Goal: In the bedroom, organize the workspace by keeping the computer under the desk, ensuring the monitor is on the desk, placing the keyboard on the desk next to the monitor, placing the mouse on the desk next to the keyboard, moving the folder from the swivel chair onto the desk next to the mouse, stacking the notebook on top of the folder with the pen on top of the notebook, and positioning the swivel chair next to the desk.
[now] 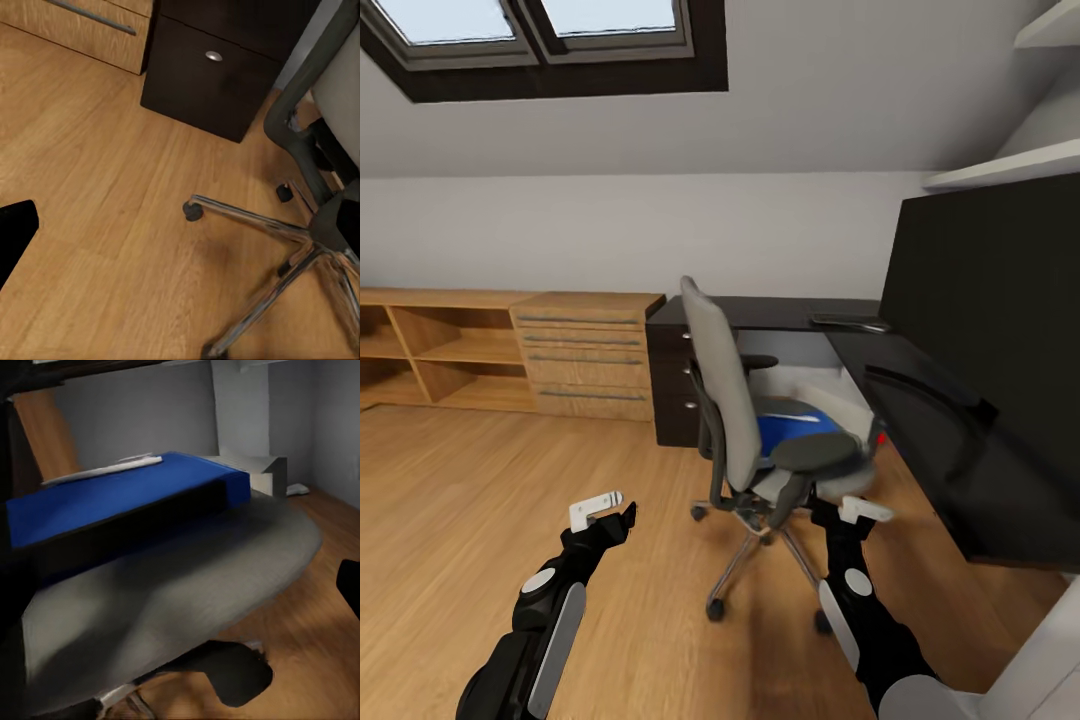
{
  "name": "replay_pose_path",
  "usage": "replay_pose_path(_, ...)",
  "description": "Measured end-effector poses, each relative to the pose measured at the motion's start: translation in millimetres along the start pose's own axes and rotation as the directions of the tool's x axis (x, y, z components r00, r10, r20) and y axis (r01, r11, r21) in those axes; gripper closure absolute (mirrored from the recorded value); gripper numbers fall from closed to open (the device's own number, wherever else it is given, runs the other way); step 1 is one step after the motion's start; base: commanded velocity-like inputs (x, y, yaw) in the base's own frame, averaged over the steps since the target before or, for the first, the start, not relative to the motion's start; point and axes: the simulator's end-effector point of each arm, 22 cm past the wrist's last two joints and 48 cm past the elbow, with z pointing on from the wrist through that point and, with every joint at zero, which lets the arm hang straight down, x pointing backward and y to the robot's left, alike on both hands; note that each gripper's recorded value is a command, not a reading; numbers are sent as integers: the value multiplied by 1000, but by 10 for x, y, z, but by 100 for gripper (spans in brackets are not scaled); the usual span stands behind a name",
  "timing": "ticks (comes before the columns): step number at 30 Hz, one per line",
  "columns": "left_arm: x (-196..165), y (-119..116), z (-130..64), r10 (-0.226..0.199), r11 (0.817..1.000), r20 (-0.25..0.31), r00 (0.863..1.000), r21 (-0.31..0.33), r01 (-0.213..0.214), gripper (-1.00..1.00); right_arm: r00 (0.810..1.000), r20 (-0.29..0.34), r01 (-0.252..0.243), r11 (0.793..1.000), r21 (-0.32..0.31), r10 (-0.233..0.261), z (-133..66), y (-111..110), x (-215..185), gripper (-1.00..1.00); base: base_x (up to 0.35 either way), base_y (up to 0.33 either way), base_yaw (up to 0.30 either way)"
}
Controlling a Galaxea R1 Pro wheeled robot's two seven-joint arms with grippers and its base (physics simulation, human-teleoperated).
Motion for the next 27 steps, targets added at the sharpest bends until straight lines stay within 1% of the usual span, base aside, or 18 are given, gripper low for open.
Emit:
replay_pose_path(6, 15, -2, 3, 1, 1000, -3, 1000, 0, -1, -100, 1000, -2, -2, 1000, 1, 2, -3, 1, 8, -100, 0, 0, 279)
replay_pose_path(7, 65, 7, 14, 1, 1000, -14, 1000, -2, -1, -100, 1000, -7, 3, 1000, -5, -3, -9, 22, 32, -100, 0, 0, 279)
replay_pose_path(9, 82, 12, 18, 2, 1000, -17, 1000, -3, -2, -100, 1000, -15, 10, 1000, -14, -10, -24, 59, 76, -100, 0, 0, 279)
replay_pose_path(11, 93, 13, 21, 3, 1000, -19, 1000, -3, -3, -100, 999, -24, 20, 999, -38, -21, -53, 160, 126, -100, 0, 0, 279)
replay_pose_path(14, 97, 14, 21, 3, 1000, -20, 1000, -4, -3, -100, 999, -32, 16, 999, -48, -17, -80, 235, 164, -100, 0, 0, 279)
replay_pose_path(16, 105, 16, 23, 3, 1000, -22, 1000, -4, -3, -100, 999, -34, 24, 998, -65, -26, -96, 299, 180, -100, 0, 0, 279)
replay_pose_path(27, 108, 16, 24, 3, 1000, -22, 1000, -4, -3, -100, 999, -34, 25, 997, -66, -27, -99, 308, 183, -100, 0, 0, 279)
